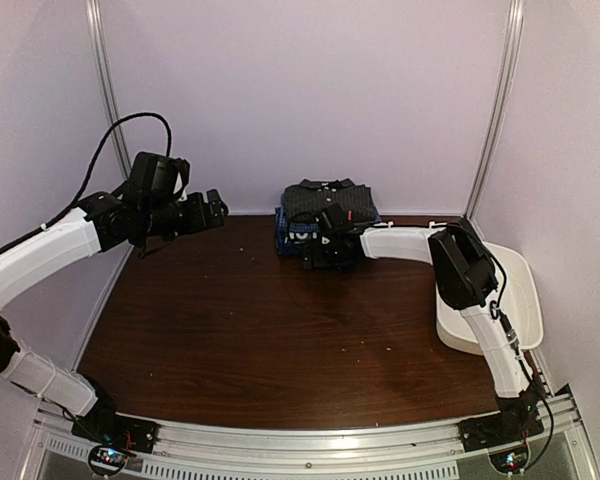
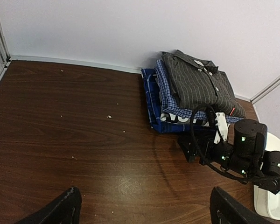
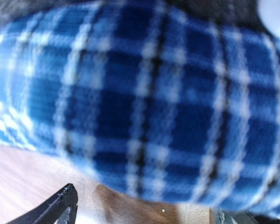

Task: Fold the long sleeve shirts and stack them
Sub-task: Move the square-folded shirt to the corner of the board, then reset both arms

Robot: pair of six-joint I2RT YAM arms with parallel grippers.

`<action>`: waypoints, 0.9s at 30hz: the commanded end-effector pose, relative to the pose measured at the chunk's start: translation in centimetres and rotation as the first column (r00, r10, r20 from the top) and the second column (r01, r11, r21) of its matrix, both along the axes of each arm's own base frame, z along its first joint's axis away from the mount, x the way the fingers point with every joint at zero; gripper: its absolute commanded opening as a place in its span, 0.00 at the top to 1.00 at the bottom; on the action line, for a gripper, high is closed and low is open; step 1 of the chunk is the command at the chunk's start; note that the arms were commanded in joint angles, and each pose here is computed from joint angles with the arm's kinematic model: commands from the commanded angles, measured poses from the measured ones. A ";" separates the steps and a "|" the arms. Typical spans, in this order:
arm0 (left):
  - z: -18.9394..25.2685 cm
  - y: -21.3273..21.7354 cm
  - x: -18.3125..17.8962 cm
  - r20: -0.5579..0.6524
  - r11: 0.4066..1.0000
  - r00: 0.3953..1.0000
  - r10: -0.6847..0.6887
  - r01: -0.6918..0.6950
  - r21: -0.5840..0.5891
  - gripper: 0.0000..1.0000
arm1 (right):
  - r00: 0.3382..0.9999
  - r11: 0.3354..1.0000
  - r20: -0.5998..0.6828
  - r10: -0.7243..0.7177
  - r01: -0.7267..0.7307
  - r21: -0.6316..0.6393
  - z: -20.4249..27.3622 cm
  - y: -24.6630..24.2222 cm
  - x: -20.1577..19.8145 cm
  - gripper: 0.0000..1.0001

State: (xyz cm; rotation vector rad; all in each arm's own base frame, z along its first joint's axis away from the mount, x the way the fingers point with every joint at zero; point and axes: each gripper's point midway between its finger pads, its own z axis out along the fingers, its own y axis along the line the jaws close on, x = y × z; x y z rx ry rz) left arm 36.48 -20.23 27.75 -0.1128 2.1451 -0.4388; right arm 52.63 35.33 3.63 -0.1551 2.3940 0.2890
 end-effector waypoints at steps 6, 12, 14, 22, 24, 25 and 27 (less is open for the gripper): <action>1.7 -1.5 0.9 0.060 0.994 0.993 -0.103 0.101 0.028 0.02 | 0.998 0.998 0.045 0.033 -0.035 0.052 5.7 -1.0 -1.8 0.00; 2.0 -1.5 1.3 0.079 0.993 0.991 -0.111 0.107 0.055 0.02 | 0.996 0.994 0.076 0.049 -0.056 0.090 8.9 -1.7 -4.1 0.00; 2.2 -1.5 1.3 0.090 0.992 0.990 -0.112 0.107 0.064 0.02 | 0.994 0.993 0.095 0.050 -0.059 0.100 10.3 -2.2 -4.9 0.00; 2.2 -0.9 1.1 0.119 0.990 0.986 -0.114 0.102 0.099 0.02 | 0.965 0.988 0.263 -0.006 -0.034 0.148 18.7 -6.8 -8.9 0.00; 2.0 -0.6 0.9 0.129 0.990 0.986 -0.109 0.096 0.104 0.02 | 0.954 0.987 0.300 -0.017 -0.031 0.155 20.1 -8.0 -10.2 0.00; 2.0 -0.4 0.8 0.138 0.990 0.985 -0.107 0.093 0.103 0.02 | 0.949 0.987 0.315 -0.023 -0.029 0.159 20.6 -8.7 -10.9 0.00; 1.9 -0.1 0.4 0.153 0.991 0.983 -0.105 0.090 0.100 0.02 | 0.936 0.985 0.351 -0.036 -0.027 0.173 22.0 -9.9 -12.2 0.00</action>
